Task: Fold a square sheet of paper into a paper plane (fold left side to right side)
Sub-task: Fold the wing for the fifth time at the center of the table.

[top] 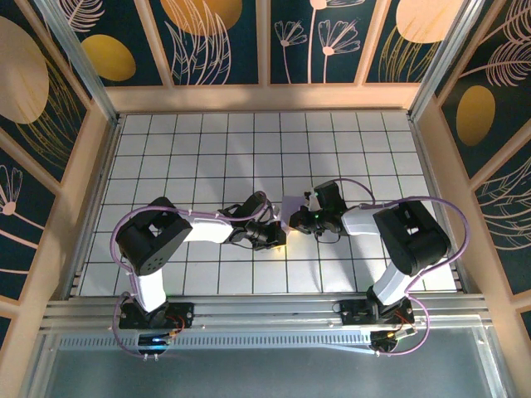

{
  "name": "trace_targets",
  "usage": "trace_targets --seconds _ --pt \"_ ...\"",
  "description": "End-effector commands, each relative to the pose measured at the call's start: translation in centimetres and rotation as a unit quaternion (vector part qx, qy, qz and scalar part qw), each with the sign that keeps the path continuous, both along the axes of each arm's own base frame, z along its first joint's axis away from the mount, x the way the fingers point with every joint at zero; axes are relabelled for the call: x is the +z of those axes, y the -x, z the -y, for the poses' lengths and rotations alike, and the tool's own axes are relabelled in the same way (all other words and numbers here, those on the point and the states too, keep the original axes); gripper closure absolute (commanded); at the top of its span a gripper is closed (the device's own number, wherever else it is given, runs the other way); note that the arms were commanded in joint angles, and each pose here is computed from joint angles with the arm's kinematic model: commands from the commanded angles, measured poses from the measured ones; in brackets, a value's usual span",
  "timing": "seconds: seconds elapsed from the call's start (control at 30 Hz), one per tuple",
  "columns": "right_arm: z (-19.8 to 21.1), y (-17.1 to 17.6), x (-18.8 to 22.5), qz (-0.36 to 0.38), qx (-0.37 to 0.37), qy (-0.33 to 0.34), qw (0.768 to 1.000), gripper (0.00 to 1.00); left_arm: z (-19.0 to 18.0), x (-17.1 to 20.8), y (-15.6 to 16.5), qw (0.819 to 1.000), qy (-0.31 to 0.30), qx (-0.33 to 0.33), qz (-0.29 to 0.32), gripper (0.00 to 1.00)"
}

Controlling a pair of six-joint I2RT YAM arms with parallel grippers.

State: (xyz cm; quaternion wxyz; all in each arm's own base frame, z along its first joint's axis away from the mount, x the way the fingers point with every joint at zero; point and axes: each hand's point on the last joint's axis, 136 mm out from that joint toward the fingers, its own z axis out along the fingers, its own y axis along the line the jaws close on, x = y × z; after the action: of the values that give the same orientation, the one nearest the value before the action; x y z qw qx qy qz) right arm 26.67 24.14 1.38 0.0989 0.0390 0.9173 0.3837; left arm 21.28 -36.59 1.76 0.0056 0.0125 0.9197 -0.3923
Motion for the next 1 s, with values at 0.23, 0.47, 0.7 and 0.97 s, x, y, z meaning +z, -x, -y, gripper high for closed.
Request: trace_targets --seconds 0.23,0.47,0.7,0.97 --pt "3.3 3.3 -5.5 -0.075 -0.013 0.109 0.991 1.00 -1.6 -1.9 1.0 0.999 -0.037 -0.004 -0.017 1.00" --pt "3.4 3.3 -5.6 -0.076 -0.014 0.111 0.991 1.00 -2.0 -2.3 1.5 0.999 -0.044 -0.011 -0.022 1.00" --pt "3.5 3.3 -5.6 -0.078 -0.012 0.114 0.990 1.00 -2.1 -2.4 1.8 0.998 -0.049 -0.021 -0.020 1.00" --pt "3.4 3.2 -5.6 -0.077 -0.011 0.114 0.990 1.00 -1.1 -1.5 1.6 0.999 -0.032 -0.028 -0.013 1.00"
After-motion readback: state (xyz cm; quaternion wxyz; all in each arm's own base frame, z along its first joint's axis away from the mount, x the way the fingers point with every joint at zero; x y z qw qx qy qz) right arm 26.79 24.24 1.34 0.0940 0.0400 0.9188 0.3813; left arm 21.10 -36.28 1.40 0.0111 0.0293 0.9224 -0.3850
